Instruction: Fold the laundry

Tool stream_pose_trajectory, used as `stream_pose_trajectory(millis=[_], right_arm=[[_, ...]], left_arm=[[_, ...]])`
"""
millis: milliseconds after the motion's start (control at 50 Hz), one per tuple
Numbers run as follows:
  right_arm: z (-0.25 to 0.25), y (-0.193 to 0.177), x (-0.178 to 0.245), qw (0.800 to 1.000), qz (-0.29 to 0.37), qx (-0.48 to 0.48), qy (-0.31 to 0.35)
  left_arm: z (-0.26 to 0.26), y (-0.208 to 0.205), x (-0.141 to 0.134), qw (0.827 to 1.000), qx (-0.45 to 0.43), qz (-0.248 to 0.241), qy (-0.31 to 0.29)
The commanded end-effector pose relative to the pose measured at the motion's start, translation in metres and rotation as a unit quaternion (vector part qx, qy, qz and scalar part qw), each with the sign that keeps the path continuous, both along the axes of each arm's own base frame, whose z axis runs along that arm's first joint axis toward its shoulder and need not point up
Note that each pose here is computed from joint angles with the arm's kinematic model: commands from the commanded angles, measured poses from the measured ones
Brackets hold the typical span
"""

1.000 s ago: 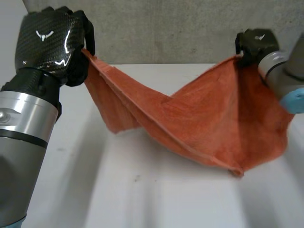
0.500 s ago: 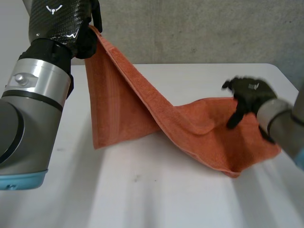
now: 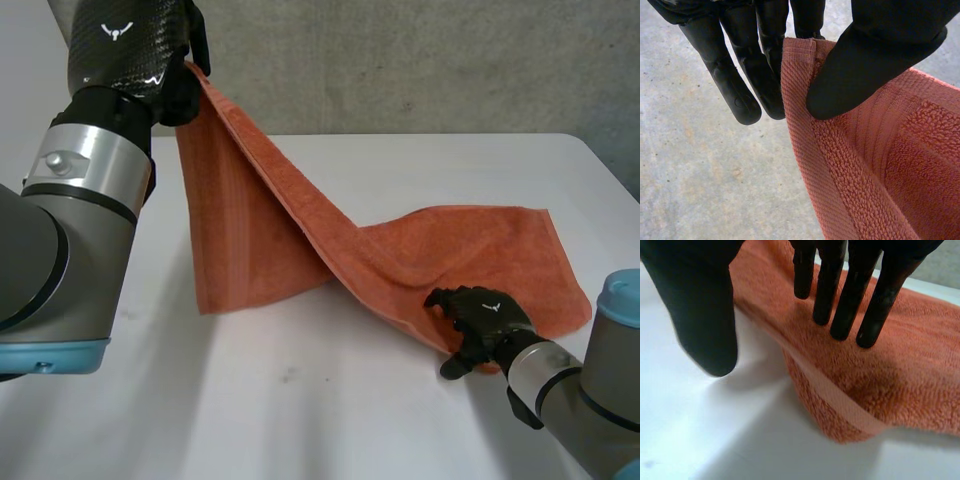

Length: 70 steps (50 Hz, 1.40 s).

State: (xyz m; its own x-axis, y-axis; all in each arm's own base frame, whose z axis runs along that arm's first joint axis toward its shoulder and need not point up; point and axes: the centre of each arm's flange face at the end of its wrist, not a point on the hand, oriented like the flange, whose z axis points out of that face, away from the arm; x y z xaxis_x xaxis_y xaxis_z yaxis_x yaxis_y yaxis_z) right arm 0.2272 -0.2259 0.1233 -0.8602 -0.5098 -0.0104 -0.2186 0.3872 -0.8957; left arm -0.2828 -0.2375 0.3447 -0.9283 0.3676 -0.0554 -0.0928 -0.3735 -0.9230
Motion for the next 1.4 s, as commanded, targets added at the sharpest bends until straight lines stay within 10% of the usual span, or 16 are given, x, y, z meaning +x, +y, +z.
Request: stream_pose_trajectory(millis=[20, 440, 660, 780, 900, 980, 1080, 1180, 1400], right_arm=[[-0.008, -0.013, -0.002, 1.000, -0.010, -0.015, 0.019], [0.090, -0.031, -0.024, 0.969, 0.046, -0.124, 0.211], [0.115, -0.106, -0.008, 0.949, 0.031, -0.197, 0.243], [0.231, -0.150, 0.021, 0.875, -0.070, -0.453, 0.155], [0.313, -0.131, 0.034, 0.780, -0.115, -0.613, 0.053], [0.300, -0.123, 0.032, 0.800, -0.104, -0.588, 0.066], [0.219, -0.111, 0.035, 0.885, -0.019, -0.449, 0.120], [0.162, -0.096, 0.030, 0.929, 0.022, -0.336, 0.155], [0.040, -0.092, 0.026, 0.971, 0.056, -0.150, 0.179]], left_arm=[[-0.002, -0.006, 0.007, 1.000, 0.003, 0.013, -0.001], [-0.106, -0.022, 0.027, 0.973, 0.196, 0.045, -0.114], [-0.135, -0.065, 0.012, 0.965, 0.224, 0.048, -0.128], [-0.030, -0.108, -0.006, 0.998, 0.021, 0.055, -0.021], [0.080, -0.105, 0.022, 0.968, -0.209, 0.092, 0.103], [0.077, -0.099, 0.024, 0.969, -0.203, 0.096, 0.105], [0.028, -0.101, 0.026, 0.985, -0.126, 0.098, 0.066], [-0.048, -0.094, 0.032, 0.995, -0.024, 0.101, 0.011], [-0.142, -0.073, 0.043, 0.989, 0.102, 0.095, -0.055]])
